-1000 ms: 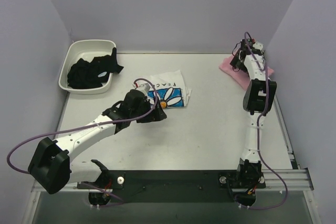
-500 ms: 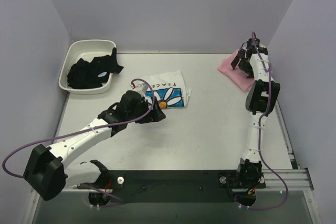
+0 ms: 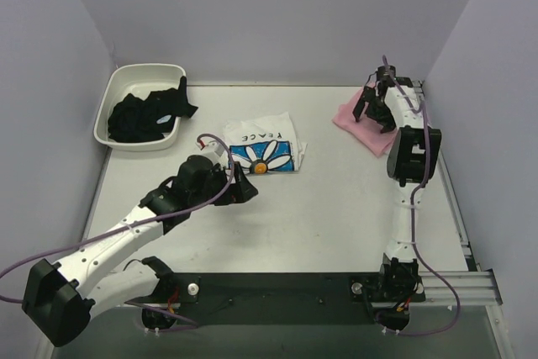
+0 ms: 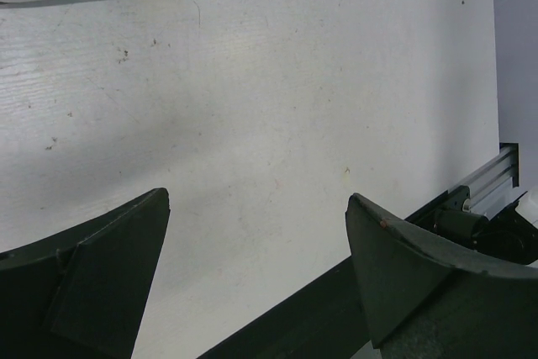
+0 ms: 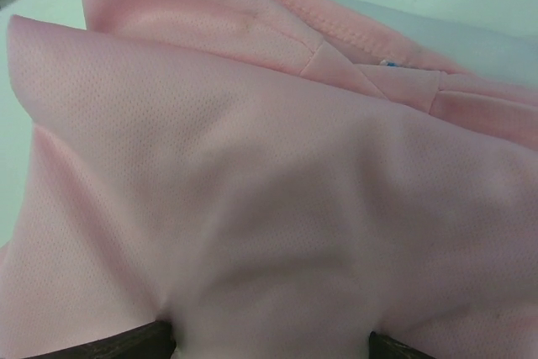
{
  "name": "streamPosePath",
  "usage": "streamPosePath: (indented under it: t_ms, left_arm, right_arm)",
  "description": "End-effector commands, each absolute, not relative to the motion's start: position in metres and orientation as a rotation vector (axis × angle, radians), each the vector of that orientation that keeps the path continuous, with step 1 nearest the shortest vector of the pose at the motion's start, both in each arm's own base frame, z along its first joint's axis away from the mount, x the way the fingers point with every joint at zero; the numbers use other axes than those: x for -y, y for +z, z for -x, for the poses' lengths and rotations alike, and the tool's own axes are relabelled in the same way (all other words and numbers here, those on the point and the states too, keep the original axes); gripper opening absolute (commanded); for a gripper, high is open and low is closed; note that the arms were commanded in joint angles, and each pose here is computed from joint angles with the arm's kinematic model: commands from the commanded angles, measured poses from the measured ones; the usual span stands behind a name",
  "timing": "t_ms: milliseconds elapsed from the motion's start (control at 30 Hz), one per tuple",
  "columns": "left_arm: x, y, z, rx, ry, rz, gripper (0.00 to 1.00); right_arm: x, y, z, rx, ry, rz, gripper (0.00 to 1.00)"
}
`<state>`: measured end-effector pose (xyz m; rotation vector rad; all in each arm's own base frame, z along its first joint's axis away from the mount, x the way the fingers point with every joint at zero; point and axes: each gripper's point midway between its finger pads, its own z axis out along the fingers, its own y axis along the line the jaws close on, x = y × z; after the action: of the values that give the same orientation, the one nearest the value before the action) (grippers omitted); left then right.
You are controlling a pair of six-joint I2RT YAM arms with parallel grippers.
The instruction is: Fold and stack the t-shirts
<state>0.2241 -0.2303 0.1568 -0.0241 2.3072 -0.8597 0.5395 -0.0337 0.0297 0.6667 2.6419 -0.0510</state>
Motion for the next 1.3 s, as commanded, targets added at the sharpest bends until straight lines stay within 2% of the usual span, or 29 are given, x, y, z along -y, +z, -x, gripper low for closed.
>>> streamPosePath:
  t_ms: [0,167,367,567,600,700,833,967,1267]
  left_arm:
    - [0.22,0.162,-0.216,-2.271,-0.869,0.059,0.96]
    - [0.213,0.168,-0.207,-2.252,-0.879,0.068,0.96]
    - [0.206,0.174,-0.199,-2.233,-0.887,0.078,0.96]
    - [0.203,0.18,-0.192,-2.22,-0.916,0.088,0.96]
    - [0.203,0.181,-0.191,-2.219,-0.918,0.089,0.96]
    - [0.2,0.185,-0.188,-2.206,-0.925,0.096,0.96]
    - [0.2,0.185,-0.186,-2.215,-0.919,0.097,0.96]
    - [0.197,0.176,-0.184,-2.247,-0.881,0.103,0.96]
    - [0.188,0.159,-0.178,-2.285,-0.798,0.152,0.96]
  right_arm:
    - [-0.003,0.008,-0.48,-2.853,-0.219,-0.601,1.0]
    - [-0.033,0.013,-0.477,-2.931,-0.089,-0.545,1.0]
    - [-0.08,0.019,-0.445,-2.951,-0.198,-0.323,0.96]
    - [-0.119,0.015,-0.388,-2.973,-0.303,-0.116,0.99]
    - [-0.123,0.002,-0.36,-3.019,-0.338,-0.068,0.99]
    - [-0.138,0.004,-0.333,-2.999,-0.305,-0.007,0.99]
    - [-0.133,-0.011,-0.275,-3.033,-0.342,0.054,0.99]
    - [-0.125,-0.001,-0.249,-2.997,-0.324,0.044,0.99]
    - [-0.112,0.041,-0.233,-2.881,-0.257,0.034,0.99]
